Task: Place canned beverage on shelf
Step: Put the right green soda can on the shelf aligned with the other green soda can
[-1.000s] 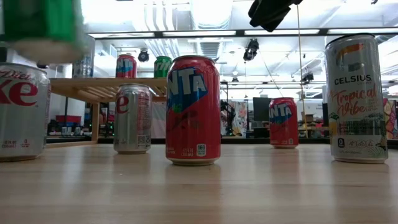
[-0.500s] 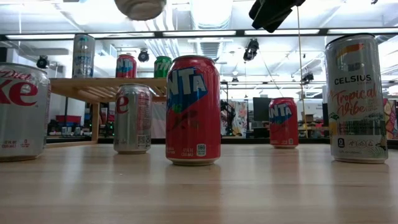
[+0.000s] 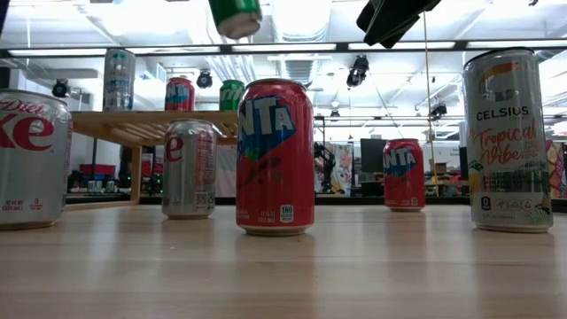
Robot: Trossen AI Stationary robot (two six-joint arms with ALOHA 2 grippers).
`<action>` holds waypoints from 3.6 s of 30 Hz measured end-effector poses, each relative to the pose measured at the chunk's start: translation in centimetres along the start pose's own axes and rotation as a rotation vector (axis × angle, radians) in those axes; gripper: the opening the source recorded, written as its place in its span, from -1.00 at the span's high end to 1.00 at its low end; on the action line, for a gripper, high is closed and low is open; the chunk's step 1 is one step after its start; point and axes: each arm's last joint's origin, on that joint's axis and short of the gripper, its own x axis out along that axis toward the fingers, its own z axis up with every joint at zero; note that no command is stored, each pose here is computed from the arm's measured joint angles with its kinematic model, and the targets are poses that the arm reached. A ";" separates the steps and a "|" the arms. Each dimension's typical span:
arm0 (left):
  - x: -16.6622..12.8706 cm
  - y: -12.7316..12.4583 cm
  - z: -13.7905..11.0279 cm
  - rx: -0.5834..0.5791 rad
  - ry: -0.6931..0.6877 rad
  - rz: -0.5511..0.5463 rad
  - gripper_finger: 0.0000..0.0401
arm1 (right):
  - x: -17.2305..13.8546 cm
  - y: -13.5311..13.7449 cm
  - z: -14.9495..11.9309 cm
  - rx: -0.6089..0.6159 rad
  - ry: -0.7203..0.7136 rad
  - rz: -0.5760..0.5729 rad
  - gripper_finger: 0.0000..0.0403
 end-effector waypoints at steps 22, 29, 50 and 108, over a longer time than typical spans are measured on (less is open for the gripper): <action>6.7 16.0 -4.2 -0.403 0.275 0.161 -0.43 | 0.0 -0.1 0.0 -0.018 0.002 -0.001 0.87; 7.9 15.9 -4.8 -0.306 0.326 0.111 -0.43 | 0.0 -0.6 0.0 -0.002 0.002 -0.014 0.87; 9.6 15.6 -5.1 -0.220 0.367 0.027 -0.51 | 0.0 -1.9 -0.1 0.035 0.016 -0.043 0.87; 5.7 15.8 -5.3 -0.240 0.201 0.090 -0.75 | -0.1 -2.3 1.0 -0.029 -0.097 -0.049 0.87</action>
